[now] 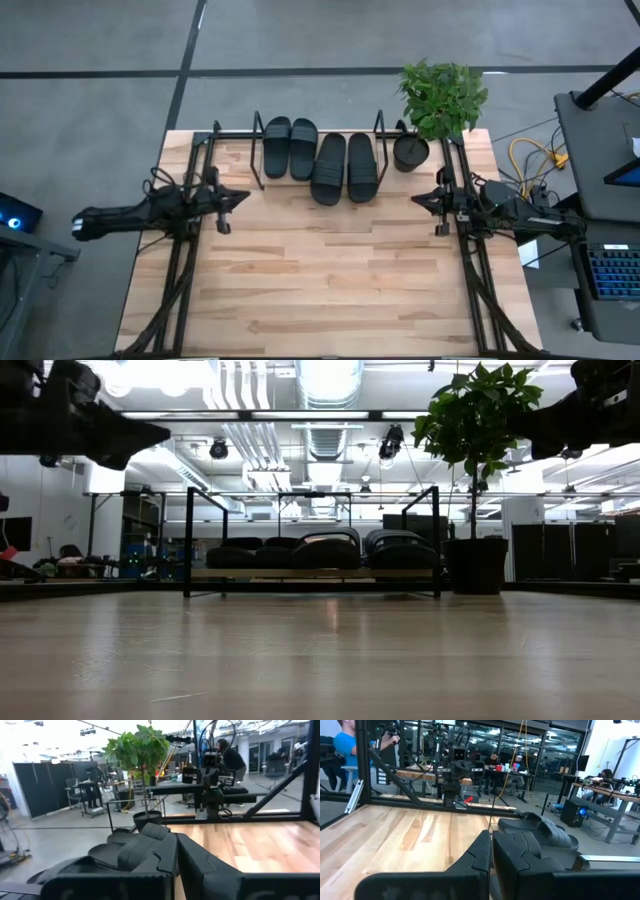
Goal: Pick and place slides into the shelf
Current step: Return to home position
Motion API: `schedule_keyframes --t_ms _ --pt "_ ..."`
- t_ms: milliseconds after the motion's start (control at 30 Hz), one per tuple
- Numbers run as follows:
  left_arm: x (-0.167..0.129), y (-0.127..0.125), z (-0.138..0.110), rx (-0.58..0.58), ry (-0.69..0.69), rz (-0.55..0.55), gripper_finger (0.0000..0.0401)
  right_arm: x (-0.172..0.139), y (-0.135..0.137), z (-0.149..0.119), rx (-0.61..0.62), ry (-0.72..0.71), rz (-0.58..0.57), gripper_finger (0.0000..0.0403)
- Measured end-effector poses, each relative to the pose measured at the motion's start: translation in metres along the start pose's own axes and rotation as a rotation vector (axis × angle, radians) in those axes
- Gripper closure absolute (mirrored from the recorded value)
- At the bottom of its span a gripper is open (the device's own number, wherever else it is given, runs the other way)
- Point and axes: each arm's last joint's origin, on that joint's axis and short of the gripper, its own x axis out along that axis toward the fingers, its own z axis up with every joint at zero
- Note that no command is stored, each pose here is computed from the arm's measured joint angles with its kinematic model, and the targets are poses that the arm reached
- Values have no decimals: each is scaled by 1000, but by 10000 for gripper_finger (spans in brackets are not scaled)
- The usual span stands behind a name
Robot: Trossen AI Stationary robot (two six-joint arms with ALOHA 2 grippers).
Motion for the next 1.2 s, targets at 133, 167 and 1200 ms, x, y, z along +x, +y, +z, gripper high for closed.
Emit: schedule_keyframes --t_ms 133,167,1200 --pt "-5 0 -5 -30 45 -12 401 0 0 0 1 -1 -1 394" --pt "-4 -1 -11 -37 90 -14 401 0 0 0 1 1 -3 394" --pt "-4 -5 -19 -92 99 -80 401 9 5 -32 65 -9 8 394"
